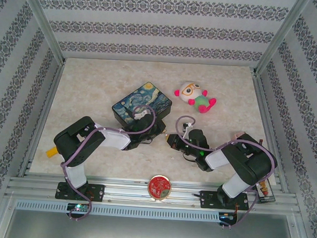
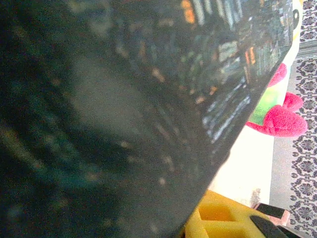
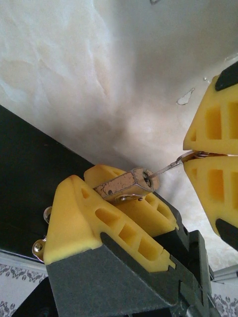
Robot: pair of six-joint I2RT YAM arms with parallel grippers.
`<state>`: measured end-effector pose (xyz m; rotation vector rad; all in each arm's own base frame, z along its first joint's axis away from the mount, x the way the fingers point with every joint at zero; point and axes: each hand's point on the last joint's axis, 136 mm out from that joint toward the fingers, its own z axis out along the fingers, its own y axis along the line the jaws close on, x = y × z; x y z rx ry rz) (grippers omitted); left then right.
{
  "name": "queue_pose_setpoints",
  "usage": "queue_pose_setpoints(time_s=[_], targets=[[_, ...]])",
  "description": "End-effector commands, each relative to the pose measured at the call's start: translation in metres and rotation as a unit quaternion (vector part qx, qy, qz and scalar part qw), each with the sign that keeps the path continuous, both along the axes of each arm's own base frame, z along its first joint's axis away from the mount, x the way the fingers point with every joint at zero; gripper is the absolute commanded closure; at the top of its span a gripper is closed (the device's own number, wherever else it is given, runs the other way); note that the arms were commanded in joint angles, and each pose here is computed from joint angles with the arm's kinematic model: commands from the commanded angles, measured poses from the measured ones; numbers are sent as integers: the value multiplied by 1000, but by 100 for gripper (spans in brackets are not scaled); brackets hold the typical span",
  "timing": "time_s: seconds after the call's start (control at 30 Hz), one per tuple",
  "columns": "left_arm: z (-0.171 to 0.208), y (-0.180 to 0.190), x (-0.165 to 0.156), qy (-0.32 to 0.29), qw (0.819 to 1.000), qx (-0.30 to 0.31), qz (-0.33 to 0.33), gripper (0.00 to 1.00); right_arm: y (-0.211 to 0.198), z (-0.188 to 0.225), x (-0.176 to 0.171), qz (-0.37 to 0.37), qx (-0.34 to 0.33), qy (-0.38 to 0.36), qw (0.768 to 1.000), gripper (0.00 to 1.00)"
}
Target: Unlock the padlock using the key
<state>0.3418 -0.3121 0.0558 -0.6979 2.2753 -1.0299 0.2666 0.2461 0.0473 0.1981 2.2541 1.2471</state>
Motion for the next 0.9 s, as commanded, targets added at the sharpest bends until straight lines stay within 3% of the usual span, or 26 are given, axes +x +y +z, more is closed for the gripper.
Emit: queue_pose_setpoints(time_s=[0.0, 0.87], targets=[[-28, -8, -28, 87, 995, -40, -25, 80, 8, 30, 17, 6, 42, -38, 998, 100], [-28, -5, -29, 84, 995, -41, -19, 80, 7, 22, 28, -5, 97, 1, 995, 100]])
